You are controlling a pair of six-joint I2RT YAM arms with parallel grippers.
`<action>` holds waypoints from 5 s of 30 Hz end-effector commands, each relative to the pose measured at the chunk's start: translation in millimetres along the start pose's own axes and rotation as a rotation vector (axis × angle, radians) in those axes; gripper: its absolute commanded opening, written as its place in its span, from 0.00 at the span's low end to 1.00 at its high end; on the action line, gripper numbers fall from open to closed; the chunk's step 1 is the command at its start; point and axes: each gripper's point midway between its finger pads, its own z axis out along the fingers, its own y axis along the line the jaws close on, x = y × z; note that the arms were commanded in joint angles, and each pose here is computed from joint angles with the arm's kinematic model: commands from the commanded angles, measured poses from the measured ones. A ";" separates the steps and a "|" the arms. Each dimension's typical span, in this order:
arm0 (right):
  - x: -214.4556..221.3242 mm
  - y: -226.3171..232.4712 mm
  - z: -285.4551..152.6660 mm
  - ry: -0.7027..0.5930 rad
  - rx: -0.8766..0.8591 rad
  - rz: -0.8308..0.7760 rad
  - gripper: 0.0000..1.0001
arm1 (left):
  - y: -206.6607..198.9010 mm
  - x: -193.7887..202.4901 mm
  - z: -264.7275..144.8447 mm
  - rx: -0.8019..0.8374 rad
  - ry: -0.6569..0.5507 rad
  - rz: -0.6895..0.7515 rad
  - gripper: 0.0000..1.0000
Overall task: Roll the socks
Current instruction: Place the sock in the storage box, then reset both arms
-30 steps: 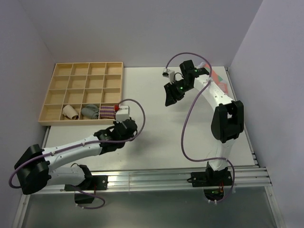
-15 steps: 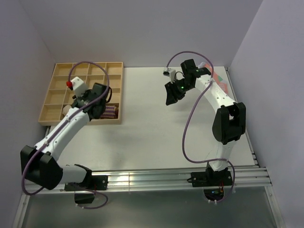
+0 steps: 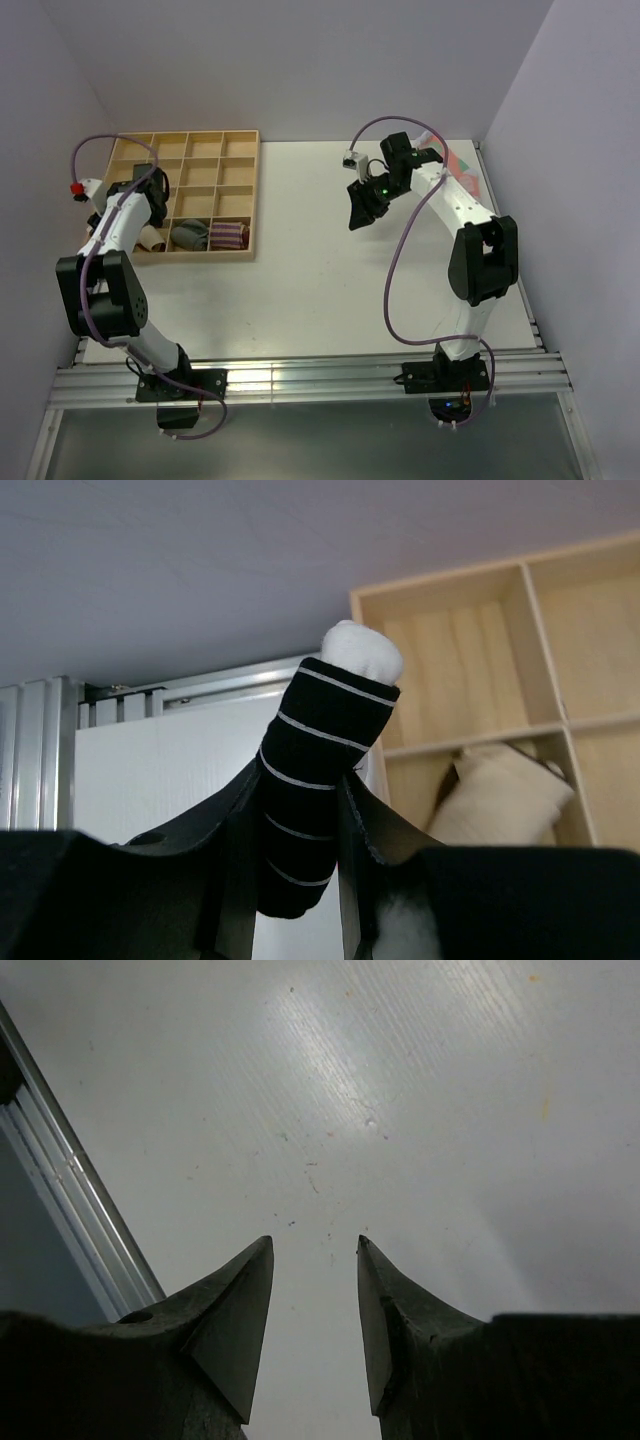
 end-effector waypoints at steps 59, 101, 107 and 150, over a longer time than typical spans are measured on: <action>-2.9 13.8 23.5 -0.019 -0.018 -0.083 0.44 | -96.5 95.1 118.9 0.130 0.366 0.241 0.01; 2.7 30.7 24.1 0.009 -0.025 -0.119 0.44 | -97.7 63.9 81.8 0.442 0.525 0.165 0.59; 1.5 34.2 23.7 0.006 -0.034 -0.129 0.44 | -96.8 45.3 78.1 0.437 0.488 0.151 0.64; -50.2 30.3 -97.8 -0.404 0.224 -0.082 1.00 | -60.1 68.5 -388.4 1.596 0.183 0.232 0.71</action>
